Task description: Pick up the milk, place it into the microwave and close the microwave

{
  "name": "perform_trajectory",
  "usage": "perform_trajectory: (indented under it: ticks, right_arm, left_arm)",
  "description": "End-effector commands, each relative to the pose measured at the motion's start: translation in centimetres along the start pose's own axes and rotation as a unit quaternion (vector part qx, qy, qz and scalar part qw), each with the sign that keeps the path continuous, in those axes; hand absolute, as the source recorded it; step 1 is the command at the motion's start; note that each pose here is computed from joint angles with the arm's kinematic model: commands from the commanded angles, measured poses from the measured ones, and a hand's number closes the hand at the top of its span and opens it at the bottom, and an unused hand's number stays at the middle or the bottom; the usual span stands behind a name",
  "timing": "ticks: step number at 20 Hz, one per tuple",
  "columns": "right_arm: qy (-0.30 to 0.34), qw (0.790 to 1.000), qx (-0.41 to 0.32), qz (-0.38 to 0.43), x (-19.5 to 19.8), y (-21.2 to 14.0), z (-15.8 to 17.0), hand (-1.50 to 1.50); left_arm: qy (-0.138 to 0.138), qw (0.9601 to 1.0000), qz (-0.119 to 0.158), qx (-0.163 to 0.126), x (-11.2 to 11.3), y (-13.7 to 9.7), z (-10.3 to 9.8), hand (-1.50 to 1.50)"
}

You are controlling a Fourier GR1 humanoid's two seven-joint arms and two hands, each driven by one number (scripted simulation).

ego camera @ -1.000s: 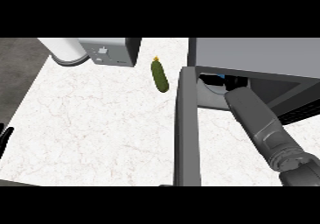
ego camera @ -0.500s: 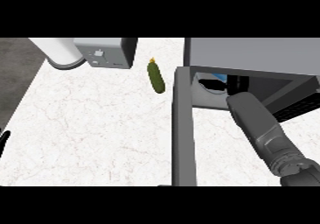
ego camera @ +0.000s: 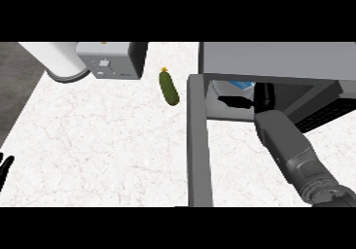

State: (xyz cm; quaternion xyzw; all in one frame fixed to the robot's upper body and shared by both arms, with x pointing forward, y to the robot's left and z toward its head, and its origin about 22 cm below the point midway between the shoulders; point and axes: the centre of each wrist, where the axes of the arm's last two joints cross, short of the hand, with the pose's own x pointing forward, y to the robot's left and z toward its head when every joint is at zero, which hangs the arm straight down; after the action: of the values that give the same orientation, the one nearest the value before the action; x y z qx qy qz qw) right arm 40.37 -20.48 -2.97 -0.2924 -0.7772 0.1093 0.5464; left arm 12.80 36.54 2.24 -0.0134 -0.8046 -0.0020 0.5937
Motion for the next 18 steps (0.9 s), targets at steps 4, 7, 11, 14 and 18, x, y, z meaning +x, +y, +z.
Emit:
perform_trajectory:
  ticks: [4, 7, 11, 14, 18]
  right_arm:
    - [0.001, 0.996, 0.024, -0.089, -1.7, 1.0, 3.4, -1.50]
    - [0.010, 0.993, 0.025, -0.111, -2.8, 0.7, 4.8, -1.50]
    - [0.007, 0.981, 0.059, -0.185, -3.9, 1.0, 7.2, -1.50]
    - [0.009, 0.966, 0.086, -0.245, -2.6, 3.4, 8.5, -1.50]
    - [0.006, 0.956, 0.092, -0.277, -3.5, 3.3, 10.9, -1.50]
  left_arm:
    - [0.003, 0.9999, -0.009, -0.003, -0.8, -0.3, 0.0, -1.50]
    - [0.017, 0.9995, 0.000, -0.028, 0.6, -0.6, 0.9, -1.50]
    - [0.014, 0.9965, 0.041, -0.071, 0.2, -2.2, 1.8, -1.50]
    - [0.014, 0.9942, 0.060, -0.088, 0.1, -2.2, 0.9, -1.50]
    - [0.020, 0.9895, 0.061, -0.129, -0.2, -4.6, -0.4, -1.50]
